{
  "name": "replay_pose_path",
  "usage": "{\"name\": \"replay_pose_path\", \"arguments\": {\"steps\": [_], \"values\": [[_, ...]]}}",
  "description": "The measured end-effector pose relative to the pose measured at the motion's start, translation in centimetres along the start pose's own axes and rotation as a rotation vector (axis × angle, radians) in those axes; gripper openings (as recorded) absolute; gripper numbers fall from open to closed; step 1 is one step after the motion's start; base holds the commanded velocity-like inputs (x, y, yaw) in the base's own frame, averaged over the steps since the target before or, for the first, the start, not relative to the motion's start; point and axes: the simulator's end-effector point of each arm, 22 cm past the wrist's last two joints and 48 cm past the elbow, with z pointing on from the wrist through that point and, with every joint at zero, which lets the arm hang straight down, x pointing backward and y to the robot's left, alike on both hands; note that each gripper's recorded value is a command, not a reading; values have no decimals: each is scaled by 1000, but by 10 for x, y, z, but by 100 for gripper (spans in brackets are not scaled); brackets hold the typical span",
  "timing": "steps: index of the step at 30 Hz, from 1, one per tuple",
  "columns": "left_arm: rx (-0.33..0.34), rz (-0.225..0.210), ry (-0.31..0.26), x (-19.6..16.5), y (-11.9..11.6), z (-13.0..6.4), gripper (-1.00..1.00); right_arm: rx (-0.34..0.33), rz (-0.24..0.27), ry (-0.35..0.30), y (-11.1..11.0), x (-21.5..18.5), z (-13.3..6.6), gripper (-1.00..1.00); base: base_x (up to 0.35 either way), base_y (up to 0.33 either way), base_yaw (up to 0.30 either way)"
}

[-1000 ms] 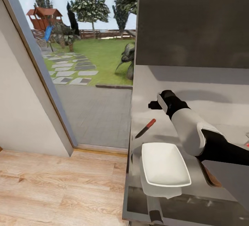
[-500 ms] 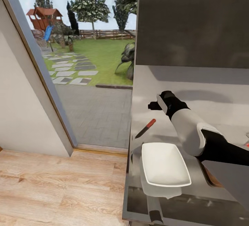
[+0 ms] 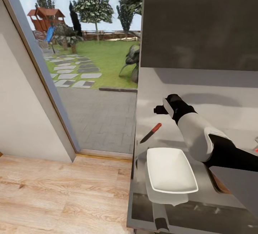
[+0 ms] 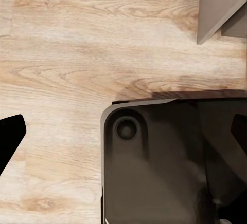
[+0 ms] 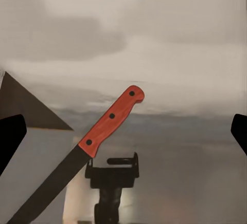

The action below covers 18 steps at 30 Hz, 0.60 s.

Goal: In the kitchen, take the Vidalia onion out of the sink, dice it on the chopping board with the paring knife, put the diced onion into the bowl on the countertop, then place both the paring knife and the chopping board into the sink.

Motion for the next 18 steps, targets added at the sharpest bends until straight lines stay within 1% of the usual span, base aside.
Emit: {"name": "replay_pose_path", "arguments": {"steps": [9,15,16,18], "values": [[-1,0,6,2,0,-1,100,-1,1,-8,0,0,4,100,0,0,0],[-1,0,16,5,0,-2,100,0,6,-43,0,-6,10,100,0,0,0],[-1,0,18,6,0,-2,100,0,9,-66,0,-10,10,100,0,0,0],[0,0,21,7,0,-3,100,0,10,-72,0,-10,13,100,0,0,0]]}}
